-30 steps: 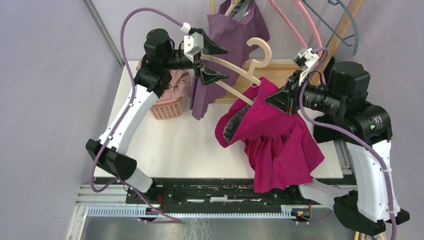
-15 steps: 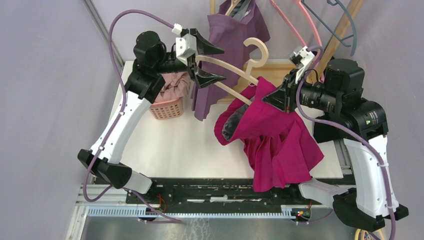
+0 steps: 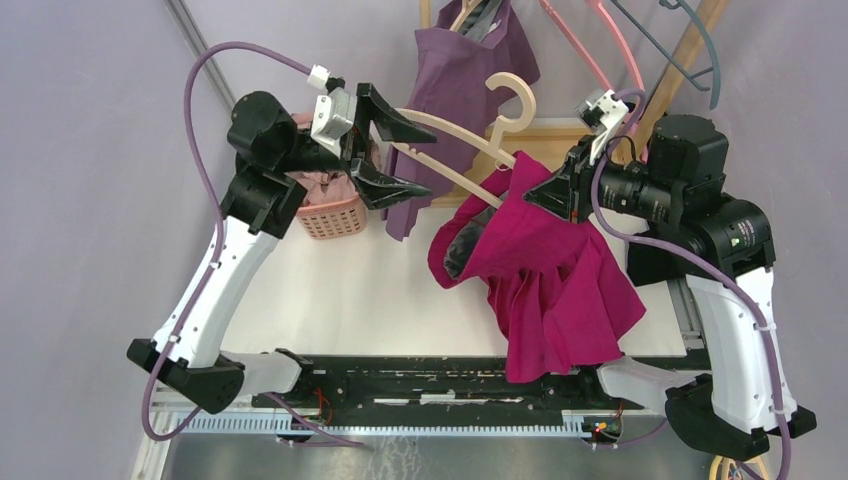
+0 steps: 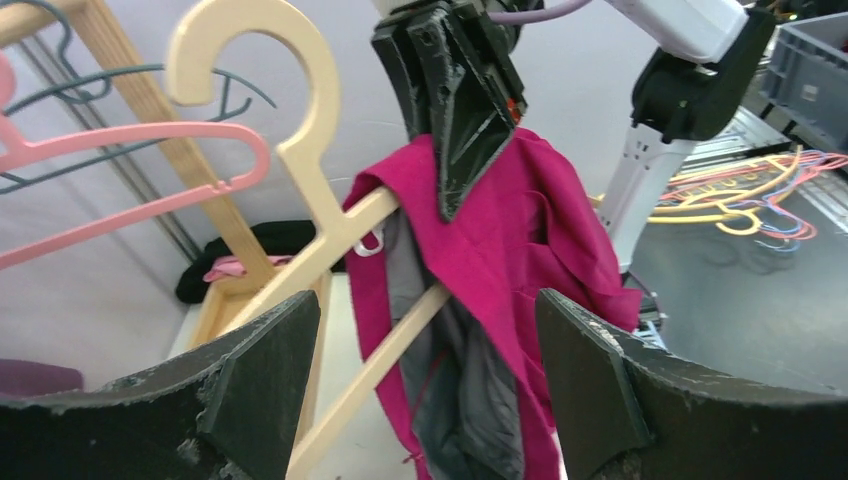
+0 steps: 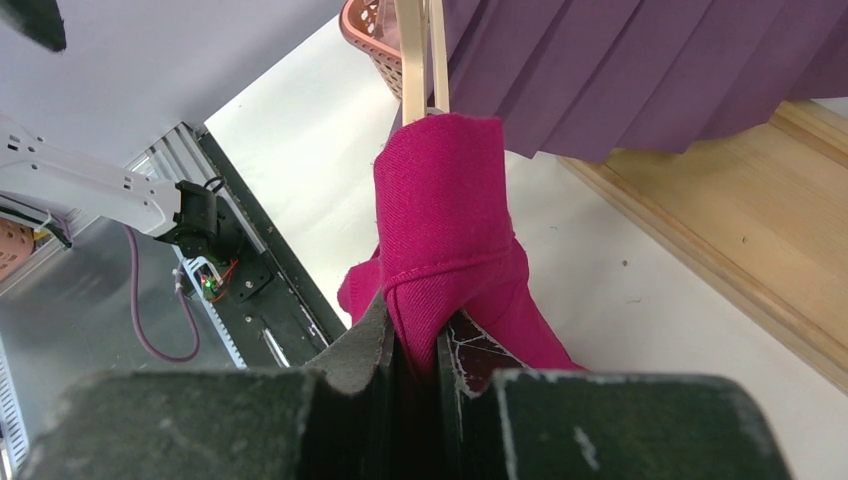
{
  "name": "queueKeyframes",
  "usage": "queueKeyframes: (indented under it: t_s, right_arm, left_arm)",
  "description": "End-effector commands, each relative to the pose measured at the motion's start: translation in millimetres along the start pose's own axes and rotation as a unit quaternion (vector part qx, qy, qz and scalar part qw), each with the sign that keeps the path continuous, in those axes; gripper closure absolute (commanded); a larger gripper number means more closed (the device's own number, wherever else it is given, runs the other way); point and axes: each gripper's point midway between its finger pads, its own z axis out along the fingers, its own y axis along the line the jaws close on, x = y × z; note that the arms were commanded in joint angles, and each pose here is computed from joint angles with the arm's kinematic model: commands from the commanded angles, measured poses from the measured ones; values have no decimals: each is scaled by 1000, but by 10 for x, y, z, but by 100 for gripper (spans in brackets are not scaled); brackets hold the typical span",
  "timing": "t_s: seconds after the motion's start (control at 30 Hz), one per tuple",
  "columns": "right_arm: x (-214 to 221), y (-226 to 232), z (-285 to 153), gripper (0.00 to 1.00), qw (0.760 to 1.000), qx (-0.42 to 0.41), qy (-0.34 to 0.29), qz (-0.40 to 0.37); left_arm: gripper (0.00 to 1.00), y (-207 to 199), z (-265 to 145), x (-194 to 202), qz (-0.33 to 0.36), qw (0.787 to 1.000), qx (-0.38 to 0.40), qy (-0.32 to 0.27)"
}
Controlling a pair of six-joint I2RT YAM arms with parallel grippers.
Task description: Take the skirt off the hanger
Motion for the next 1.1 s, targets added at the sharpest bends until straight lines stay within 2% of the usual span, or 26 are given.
queueKeyframes:
  t_s: [0.0,0.1,0.27,0.47,0.6,0.83,0.93,1.07]
  right_arm:
    - [-469,150,-114,99,995,-17,-82,-56]
    - [-475,146,-104,99,995,-17,-82,-56]
    - [-513,140,-108,99,994,-15,-86,-62]
    - [-591,142,-110,99,993,-14,-99,-70]
    - [-640,145,-101,99,991,-16,-109,-73]
    - [-576,140,-103,99,992,-15,-97,-73]
    - [-577,141,-113,99,992,-14,-97,-74]
    - [-586,147,-106,99,992,-17,-98,-74]
  left_arm:
    - [14,-167,33,129,-75,997,26,2]
    - [14,-135,141,276,-106,994,20,-1]
    - [21,-21,460,509,-156,988,14,0]
    - [25,84,714,606,-181,983,11,-1]
    - [25,165,753,711,-182,983,-5,0]
    - [24,219,756,674,-158,987,-21,-8]
    - [24,227,698,653,-137,990,-40,-10]
    - [19,234,607,661,-91,993,-68,-15]
